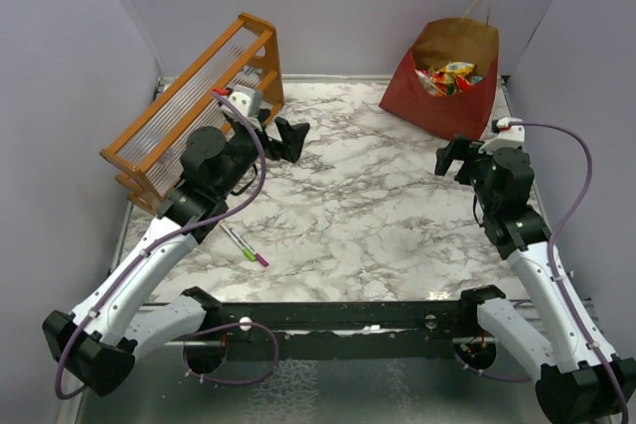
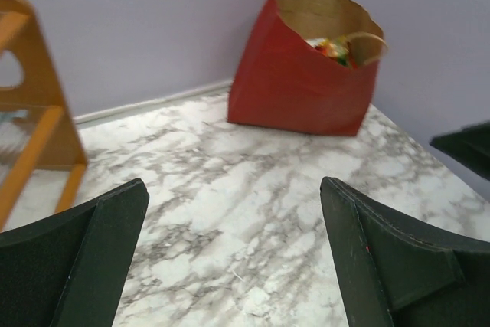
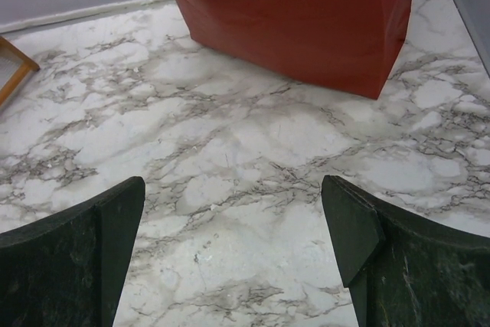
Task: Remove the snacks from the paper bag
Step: Move the paper bag to the center of the board.
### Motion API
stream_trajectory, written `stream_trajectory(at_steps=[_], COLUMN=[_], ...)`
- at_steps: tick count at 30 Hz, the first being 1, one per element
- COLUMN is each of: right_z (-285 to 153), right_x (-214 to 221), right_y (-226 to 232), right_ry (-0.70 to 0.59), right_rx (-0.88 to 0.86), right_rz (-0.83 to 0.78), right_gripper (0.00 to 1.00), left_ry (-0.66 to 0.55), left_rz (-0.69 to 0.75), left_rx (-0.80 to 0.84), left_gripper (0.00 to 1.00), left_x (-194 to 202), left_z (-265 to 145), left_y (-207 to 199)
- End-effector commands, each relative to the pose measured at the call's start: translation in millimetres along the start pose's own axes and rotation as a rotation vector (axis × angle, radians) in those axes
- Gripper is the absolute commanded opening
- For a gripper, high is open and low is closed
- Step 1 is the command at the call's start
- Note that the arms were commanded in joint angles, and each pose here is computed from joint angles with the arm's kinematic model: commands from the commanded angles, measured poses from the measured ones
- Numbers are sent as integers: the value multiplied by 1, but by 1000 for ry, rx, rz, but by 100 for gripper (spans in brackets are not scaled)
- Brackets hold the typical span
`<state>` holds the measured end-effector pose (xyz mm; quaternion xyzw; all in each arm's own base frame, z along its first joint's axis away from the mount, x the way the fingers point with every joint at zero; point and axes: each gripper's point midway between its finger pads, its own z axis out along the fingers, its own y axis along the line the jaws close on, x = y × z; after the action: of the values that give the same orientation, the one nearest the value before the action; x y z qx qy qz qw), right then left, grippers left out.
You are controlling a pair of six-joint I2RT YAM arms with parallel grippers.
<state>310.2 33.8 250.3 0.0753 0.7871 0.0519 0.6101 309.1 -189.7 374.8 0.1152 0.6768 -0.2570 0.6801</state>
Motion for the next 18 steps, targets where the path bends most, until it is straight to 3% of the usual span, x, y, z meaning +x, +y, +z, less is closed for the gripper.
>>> stream_trajectory(at_steps=[1,7,13,18], right_z=[5,27,68,94], right_x=[-29,-55,-83,-101], right_y=[12,27,44,57], right_ry=[-102,-129,-150,-241], right_rx=[-61,-112,-166,-225], right_rz=[11,-59,-268,-493], right_gripper=[99,99,92,91], left_ry=[-8,75,76,71], left_rz=[38,64,97,113], left_rx=[190,290,291,276], left_gripper=[98,96,95,96], left_x=[13,46,53,54], left_z=[13,25,27,29], left_y=[-50,-84,-87,-84])
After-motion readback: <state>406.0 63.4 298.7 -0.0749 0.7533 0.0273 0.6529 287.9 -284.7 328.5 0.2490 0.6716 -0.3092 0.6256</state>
